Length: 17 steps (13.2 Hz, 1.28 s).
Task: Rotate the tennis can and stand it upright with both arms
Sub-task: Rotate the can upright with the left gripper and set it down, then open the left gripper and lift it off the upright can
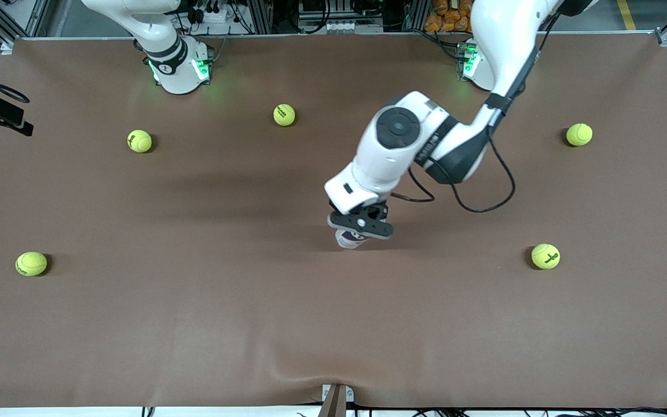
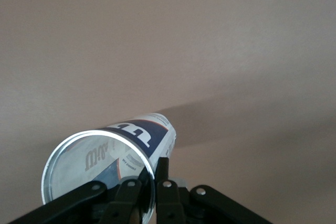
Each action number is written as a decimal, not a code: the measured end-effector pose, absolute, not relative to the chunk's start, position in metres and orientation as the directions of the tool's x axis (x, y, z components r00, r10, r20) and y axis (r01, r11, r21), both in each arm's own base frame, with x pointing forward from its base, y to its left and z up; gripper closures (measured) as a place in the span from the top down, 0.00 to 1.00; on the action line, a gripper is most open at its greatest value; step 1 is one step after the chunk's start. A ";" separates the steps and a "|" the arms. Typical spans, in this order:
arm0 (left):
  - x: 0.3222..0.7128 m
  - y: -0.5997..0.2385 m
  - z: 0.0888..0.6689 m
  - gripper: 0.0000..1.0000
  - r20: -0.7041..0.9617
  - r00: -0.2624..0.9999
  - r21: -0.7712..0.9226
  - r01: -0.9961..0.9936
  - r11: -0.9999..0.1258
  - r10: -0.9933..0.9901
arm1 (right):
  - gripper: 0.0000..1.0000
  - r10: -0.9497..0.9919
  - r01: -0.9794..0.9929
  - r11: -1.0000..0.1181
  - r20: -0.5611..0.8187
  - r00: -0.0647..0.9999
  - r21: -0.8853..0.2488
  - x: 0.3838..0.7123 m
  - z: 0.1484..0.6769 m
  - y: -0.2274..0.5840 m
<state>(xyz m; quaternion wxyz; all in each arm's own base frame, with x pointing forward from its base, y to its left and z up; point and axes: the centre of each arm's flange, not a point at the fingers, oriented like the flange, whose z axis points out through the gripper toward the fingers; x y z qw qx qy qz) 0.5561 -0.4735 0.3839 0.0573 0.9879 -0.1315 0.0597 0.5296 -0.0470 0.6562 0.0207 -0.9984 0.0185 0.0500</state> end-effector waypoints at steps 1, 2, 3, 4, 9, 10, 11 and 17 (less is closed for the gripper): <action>0.552 -0.478 0.383 0.04 0.142 0.950 0.067 -0.290 -0.955 -0.279 | 1.00 -0.035 -0.039 -0.998 -0.098 0.995 -0.039 0.530 0.656 -0.047; 0.549 -0.480 0.381 0.04 0.145 0.944 0.047 -0.304 -0.951 -0.295 | 1.00 -0.035 -0.039 -0.998 -0.097 0.995 -0.039 0.530 0.656 -0.047; 0.547 -0.481 0.377 0.04 0.141 0.942 0.035 -0.311 -0.950 -0.304 | 1.00 -0.035 -0.039 -0.998 -0.096 0.995 -0.039 0.530 0.656 -0.047; 0.546 -0.481 0.372 0.04 0.134 0.942 0.029 -0.313 -0.949 -0.306 | 1.00 -0.035 -0.039 -0.998 -0.096 0.995 -0.039 0.530 0.656 -0.047; 0.547 -0.481 0.349 0.07 0.102 0.949 0.023 -0.302 -0.953 -0.298 | 1.00 -0.045 -0.048 -0.998 -0.074 0.996 -0.035 0.535 0.655 -0.052; 0.547 -0.481 0.346 0.15 0.097 0.953 0.023 -0.291 -0.956 -0.288 | 1.00 -0.048 -0.050 -0.998 -0.076 0.996 -0.031 0.537 0.650 -0.053; 0.547 -0.480 0.344 0.24 0.093 0.957 0.023 -0.279 -0.960 -0.275 | 1.00 -0.048 -0.050 -0.998 -0.081 0.996 -0.025 0.540 0.646 -0.053; 0.554 -0.482 0.378 0.86 0.143 0.957 0.043 -0.259 -0.965 -0.251 | 1.00 0.004 0.002 -1.000 -0.082 0.997 -0.023 0.544 0.644 -0.024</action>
